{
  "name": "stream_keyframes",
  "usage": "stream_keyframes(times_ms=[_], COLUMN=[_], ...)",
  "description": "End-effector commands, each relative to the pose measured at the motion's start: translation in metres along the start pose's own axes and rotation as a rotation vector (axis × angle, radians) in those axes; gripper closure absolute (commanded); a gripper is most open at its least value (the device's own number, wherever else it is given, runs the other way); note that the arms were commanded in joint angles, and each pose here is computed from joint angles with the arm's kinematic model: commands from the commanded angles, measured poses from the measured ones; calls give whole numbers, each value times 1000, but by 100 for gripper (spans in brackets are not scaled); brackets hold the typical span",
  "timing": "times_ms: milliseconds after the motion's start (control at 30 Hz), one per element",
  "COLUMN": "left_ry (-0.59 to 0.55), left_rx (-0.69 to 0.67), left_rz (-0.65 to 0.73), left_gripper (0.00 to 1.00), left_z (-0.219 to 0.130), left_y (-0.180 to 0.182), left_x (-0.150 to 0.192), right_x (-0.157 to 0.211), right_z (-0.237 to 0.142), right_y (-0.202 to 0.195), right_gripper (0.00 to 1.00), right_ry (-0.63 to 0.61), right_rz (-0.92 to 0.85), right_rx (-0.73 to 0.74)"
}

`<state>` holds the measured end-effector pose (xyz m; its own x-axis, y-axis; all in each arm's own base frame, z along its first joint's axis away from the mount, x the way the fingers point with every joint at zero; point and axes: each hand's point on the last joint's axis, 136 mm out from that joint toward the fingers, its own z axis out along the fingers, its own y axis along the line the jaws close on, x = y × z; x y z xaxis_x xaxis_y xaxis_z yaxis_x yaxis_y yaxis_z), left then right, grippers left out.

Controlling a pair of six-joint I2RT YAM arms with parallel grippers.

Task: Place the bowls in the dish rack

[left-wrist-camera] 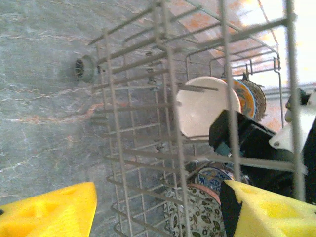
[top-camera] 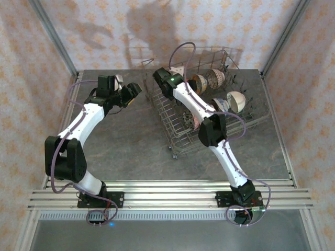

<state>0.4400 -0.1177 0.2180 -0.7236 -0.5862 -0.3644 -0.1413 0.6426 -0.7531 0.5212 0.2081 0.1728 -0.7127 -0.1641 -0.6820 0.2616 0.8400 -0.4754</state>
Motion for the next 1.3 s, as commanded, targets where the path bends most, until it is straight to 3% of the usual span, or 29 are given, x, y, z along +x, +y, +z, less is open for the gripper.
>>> stream_keyframes(times_ms=[0,233,500,700,1000,1267], left_ry=[-16,44,161,185,220,220], left_rx=[11,72,78,114,126,155], left_rz=[119,189,201,176,195,180], left_gripper=[32,33,38,49,55,82], left_z=[-14,-12,-2,9,17,23], left_y=[-31,-69,-77,-84,-89,-97], left_x=[1,24,62,69,72,69], right_x=[-34,-46,-38,-32,-28,-29], right_z=[-29,-43,-48,-50,-45,-46], right_y=[-40,-68,-87,-100,-112,-125], right_gripper=[30,29,29,29,30,30], right_ry=[-64,-76,-68,-63,-55,-59], right_rz=[47,72,65,70,85,105], right_rx=[-17,-72,-53,-44,-16,10])
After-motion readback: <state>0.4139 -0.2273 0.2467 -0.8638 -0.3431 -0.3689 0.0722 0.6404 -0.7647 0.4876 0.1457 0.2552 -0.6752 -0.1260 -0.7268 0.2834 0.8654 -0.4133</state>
